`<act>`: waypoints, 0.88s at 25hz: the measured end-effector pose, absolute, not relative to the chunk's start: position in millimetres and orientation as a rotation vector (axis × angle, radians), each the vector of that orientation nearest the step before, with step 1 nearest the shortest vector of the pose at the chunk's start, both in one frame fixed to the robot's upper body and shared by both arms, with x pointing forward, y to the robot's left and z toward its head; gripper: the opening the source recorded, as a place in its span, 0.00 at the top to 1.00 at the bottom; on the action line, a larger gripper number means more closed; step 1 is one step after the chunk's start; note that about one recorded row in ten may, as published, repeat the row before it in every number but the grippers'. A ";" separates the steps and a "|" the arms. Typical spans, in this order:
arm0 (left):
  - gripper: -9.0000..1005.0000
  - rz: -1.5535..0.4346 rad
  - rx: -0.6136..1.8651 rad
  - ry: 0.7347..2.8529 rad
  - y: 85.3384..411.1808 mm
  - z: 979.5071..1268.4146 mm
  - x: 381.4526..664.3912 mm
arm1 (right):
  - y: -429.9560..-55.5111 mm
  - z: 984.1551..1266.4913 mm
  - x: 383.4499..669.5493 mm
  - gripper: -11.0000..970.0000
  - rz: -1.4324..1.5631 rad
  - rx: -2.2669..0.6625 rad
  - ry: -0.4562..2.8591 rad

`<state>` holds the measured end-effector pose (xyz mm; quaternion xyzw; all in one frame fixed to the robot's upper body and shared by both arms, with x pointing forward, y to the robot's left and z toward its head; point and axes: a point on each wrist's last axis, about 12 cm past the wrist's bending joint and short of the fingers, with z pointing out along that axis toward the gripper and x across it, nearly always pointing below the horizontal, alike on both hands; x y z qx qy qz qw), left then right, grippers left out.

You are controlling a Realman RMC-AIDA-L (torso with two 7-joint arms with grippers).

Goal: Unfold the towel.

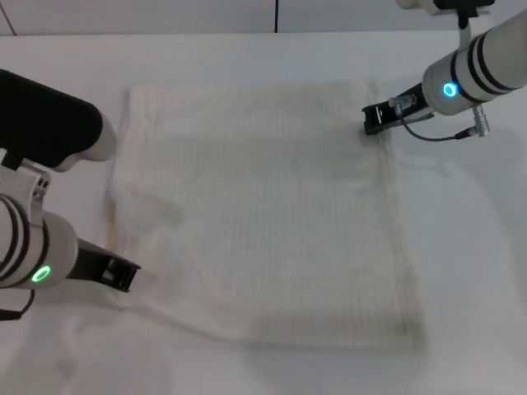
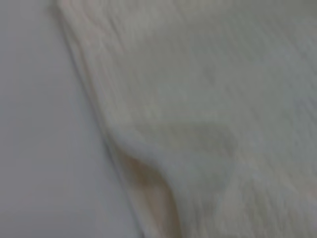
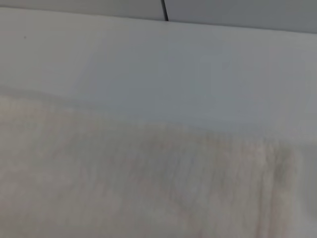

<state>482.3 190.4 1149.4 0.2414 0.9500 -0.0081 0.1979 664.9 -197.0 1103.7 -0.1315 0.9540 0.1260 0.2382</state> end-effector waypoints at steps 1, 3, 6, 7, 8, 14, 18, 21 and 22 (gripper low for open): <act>0.87 -0.025 0.676 2.652 190.0 1149.3 482.7 | -197.1 1103.6 664.8 0.91 0.345 -0.361 2.614; 0.80 -0.027 0.674 2.646 189.8 1150.3 482.9 | -197.6 1103.4 664.6 0.91 0.345 -0.360 2.616; 0.71 -0.030 0.671 2.637 189.1 1153.7 483.0 | -198.0 1103.0 664.3 0.91 0.345 -0.359 2.617; 0.68 -0.032 0.671 2.631 188.6 1155.0 483.1 | -198.1 1102.9 664.2 0.91 0.345 -0.359 2.617; 0.65 -0.041 0.674 2.606 186.2 1157.9 484.1 | -198.1 1102.9 664.2 0.91 0.345 -0.359 2.617; 0.46 -0.073 0.742 2.512 168.1 1157.5 494.3 | -198.0 1104.5 665.1 0.91 0.344 -0.362 2.609; 0.32 -0.067 0.730 2.517 169.0 1141.8 505.8 | -199.1 1103.6 664.3 0.90 0.344 -0.359 2.610; 0.23 -0.038 0.701 2.588 175.6 1131.5 508.7 | -200.9 1102.6 663.5 0.90 0.344 -0.354 2.610; 0.20 -0.031 0.693 2.603 178.0 1129.6 508.9 | -202.1 1102.6 663.2 0.90 0.343 -0.351 2.608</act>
